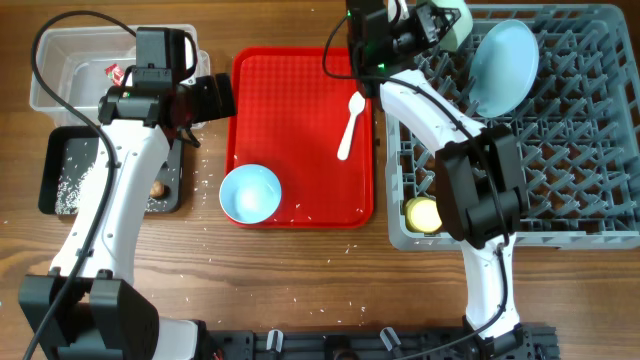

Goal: Sort waste into correct bins and load items into the dishwasher rack
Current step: 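Set the green bowl upright in the rack beside the plate, release, then move the right gripper to the blue bowl and grasp its rim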

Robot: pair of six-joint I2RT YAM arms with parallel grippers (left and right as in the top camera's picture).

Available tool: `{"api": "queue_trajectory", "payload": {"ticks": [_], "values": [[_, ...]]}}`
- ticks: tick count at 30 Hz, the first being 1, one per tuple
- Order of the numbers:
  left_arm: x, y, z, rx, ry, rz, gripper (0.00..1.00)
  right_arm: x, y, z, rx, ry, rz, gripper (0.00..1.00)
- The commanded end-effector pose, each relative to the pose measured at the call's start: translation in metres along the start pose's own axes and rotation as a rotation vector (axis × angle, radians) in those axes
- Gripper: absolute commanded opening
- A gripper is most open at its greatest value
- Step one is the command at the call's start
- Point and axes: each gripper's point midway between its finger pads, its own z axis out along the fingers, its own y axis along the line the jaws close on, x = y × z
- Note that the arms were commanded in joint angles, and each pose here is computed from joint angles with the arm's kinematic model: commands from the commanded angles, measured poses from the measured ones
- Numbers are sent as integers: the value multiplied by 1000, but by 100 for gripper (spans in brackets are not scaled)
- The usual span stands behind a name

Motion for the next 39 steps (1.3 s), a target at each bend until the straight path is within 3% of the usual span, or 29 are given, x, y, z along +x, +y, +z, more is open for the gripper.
{"api": "queue_trajectory", "payload": {"ticks": [1,7,21,22,25,36,39], "values": [[-3,1,1,-9,-6,5,100,19,19,-2,19,21,47,4],[-3,1,1,-9,-6,5,100,22,27,-13,8,2,114,4],[-3,1,1,-9,-6,5,100,22,36,-28,-15,-29,70,4],[-3,1,1,-9,-6,5,100,23,37,-28,-15,-29,65,6],[-3,1,1,-9,-6,5,100,26,40,-28,-15,-28,52,31],[-3,1,1,-9,-6,5,100,25,41,-33,-20,-37,45,40],[-3,1,1,-9,-6,5,100,19,47,-44,-52,-73,-10,52]]}}
